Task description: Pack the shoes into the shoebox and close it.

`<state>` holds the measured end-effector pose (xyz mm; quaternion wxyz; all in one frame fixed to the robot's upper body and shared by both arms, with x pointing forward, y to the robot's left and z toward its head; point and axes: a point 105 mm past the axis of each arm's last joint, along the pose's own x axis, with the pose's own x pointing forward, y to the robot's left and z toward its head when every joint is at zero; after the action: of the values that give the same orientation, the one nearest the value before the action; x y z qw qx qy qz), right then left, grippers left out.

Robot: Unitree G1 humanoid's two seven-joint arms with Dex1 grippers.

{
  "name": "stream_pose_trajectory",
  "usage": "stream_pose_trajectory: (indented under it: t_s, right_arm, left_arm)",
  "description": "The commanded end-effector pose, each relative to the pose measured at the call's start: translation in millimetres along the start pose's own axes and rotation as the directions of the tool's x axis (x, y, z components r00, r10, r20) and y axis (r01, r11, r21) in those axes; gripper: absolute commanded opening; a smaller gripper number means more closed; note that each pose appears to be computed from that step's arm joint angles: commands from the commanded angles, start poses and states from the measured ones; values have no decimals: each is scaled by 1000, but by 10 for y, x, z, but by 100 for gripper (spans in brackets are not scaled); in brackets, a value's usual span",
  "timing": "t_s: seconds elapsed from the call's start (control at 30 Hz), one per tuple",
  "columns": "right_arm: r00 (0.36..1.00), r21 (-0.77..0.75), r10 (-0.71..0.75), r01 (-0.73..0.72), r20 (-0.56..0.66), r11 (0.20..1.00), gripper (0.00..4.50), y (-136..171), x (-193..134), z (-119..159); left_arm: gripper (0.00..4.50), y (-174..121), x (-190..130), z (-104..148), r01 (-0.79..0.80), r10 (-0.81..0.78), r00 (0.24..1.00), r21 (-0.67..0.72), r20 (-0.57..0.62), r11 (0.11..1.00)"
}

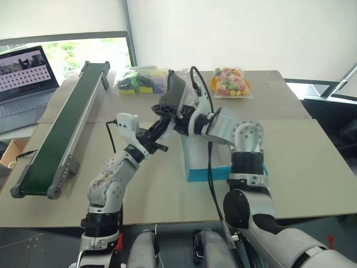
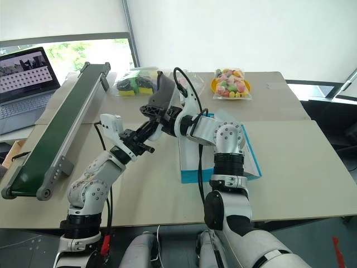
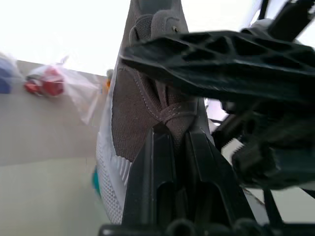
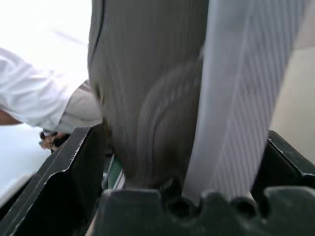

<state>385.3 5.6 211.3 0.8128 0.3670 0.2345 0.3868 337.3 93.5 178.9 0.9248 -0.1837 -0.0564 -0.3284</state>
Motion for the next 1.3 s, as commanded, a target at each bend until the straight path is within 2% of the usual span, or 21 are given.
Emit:
stream_pose_trajectory:
  t_s: [0.03, 0.3, 0.5, 0.63, 0.8, 0.87, 0.9, 0.97, 1.07, 1.13, 1.2, 1.3]
  right_arm:
    - [993, -16, 30, -29, 115, 999, 450, 147, -43, 306]
    - [986, -22, 26, -23, 162, 999, 450, 150, -82, 426]
    - [984, -45, 26, -18, 174, 999, 279, 201, -102, 438]
    - [984, -56, 34, -24, 177, 998, 142, 247, -116, 457]
    - [979, -56, 48, -38, 197, 998, 142, 302, -137, 504]
    - [975, -46, 58, -49, 213, 998, 136, 333, -149, 536]
    - [973, -38, 60, -53, 223, 998, 136, 340, -156, 555]
    - [967, -26, 54, -49, 248, 998, 136, 333, -183, 611]
    - [951, -23, 10, -3, 309, 1000, 136, 261, -290, 796]
    - [933, -45, -56, 77, 356, 996, 136, 157, -442, 991]
    - [922, -122, -164, 219, 350, 968, 136, 19, -622, 1112]
    - [917, -179, -223, 293, 329, 939, 136, -56, -816, 1184]
  left_arm:
    - [2, -78, -7, 95, 35, -36, 999, 16, 16, 999]
    - [2, -26, 7, 104, 22, -22, 1000, 31, 8, 999]
    - [0, 68, 23, 56, -31, 32, 999, 71, -16, 997]
    - [0, 111, 17, 46, -48, 49, 999, 63, -21, 997]
    - [0, 144, 17, 33, -60, 63, 998, 105, -27, 993]
    - [85, 122, 18, 14, -44, 50, 998, 137, -36, 990]
    - [107, 112, 20, 5, -36, 43, 998, 150, -42, 988]
    - [182, 105, 19, -2, -27, 34, 998, 152, -45, 988]
    - [182, 106, -3, -17, -13, 23, 998, 161, -56, 987]
    - [182, 129, -36, -35, -15, 27, 997, 171, -70, 985]
    - [182, 141, -65, -62, -15, 31, 996, 181, -85, 983]
    - [182, 115, -78, -90, -11, 27, 996, 177, -87, 984]
